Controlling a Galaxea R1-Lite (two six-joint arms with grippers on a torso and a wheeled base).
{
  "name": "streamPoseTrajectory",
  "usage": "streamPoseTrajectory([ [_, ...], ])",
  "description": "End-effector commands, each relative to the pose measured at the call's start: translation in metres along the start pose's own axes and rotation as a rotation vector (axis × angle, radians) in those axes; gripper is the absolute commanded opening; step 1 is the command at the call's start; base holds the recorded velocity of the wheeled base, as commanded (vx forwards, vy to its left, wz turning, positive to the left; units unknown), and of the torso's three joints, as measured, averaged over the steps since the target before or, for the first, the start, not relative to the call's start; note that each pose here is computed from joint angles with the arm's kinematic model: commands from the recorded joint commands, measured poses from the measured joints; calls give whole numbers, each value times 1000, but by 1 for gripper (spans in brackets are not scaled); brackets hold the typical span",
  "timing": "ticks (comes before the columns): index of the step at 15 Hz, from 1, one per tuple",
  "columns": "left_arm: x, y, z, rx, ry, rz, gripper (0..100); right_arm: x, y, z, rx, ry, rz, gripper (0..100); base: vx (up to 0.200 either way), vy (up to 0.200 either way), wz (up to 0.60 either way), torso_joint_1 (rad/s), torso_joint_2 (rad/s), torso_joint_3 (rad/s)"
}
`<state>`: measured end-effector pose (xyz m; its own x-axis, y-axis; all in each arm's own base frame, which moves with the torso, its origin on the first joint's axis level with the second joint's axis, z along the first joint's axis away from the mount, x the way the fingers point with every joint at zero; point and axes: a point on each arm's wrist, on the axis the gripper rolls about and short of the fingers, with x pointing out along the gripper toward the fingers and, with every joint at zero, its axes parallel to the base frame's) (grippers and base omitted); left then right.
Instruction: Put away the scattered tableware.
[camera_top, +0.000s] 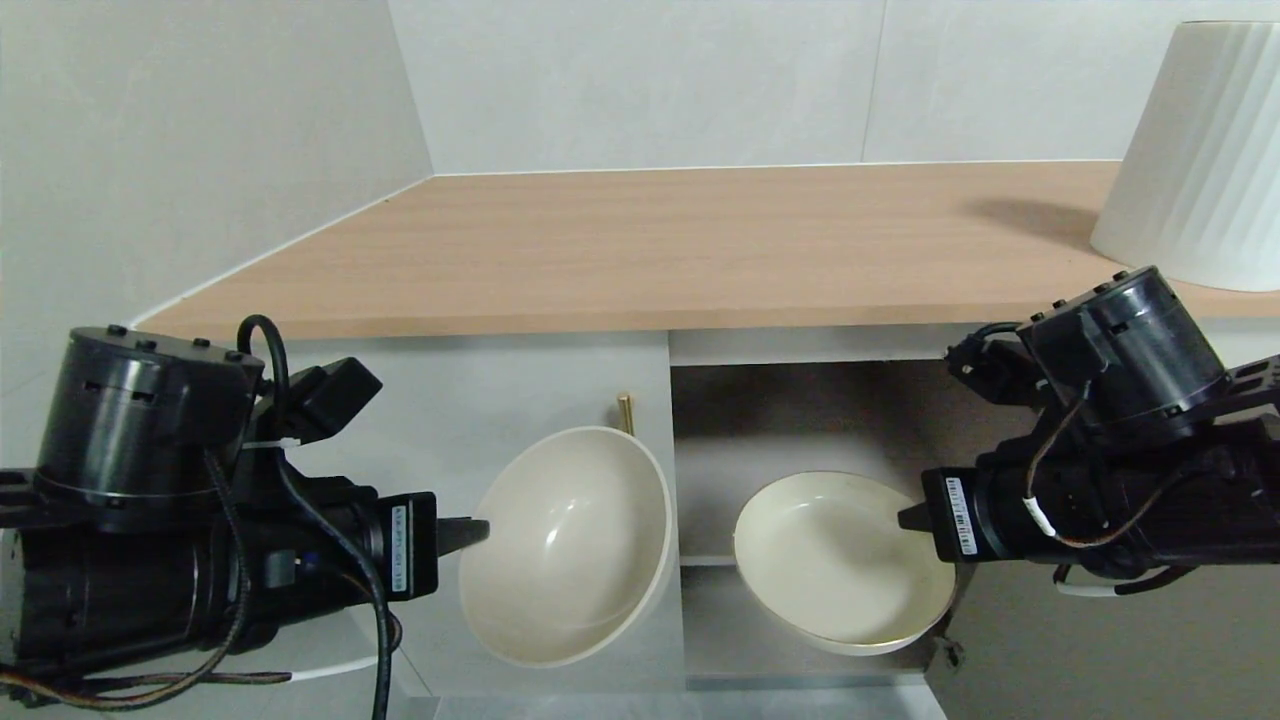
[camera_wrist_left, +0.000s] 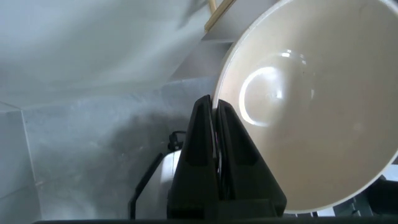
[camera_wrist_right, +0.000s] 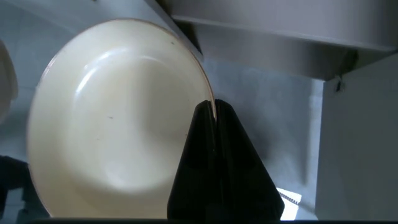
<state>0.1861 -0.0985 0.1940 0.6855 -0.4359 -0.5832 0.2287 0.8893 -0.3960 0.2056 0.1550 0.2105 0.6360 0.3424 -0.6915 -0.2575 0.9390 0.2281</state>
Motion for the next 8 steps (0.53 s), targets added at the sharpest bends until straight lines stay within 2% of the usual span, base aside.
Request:
streamPoseTrajectory([
  [1,0,0,0,-1,2,0,0,2,1,-1,-2,7,-1,0,0,0,0,-32,119,36],
  [5,1,0,0,0,4,0,0,11,1,-1,-3,25,-11,0,0,0,0,-7,16,12],
  [8,2,0,-1,-1,9,2,0,54,-1,-2,8,53,-46,0,0,0,0,0,0,0],
])
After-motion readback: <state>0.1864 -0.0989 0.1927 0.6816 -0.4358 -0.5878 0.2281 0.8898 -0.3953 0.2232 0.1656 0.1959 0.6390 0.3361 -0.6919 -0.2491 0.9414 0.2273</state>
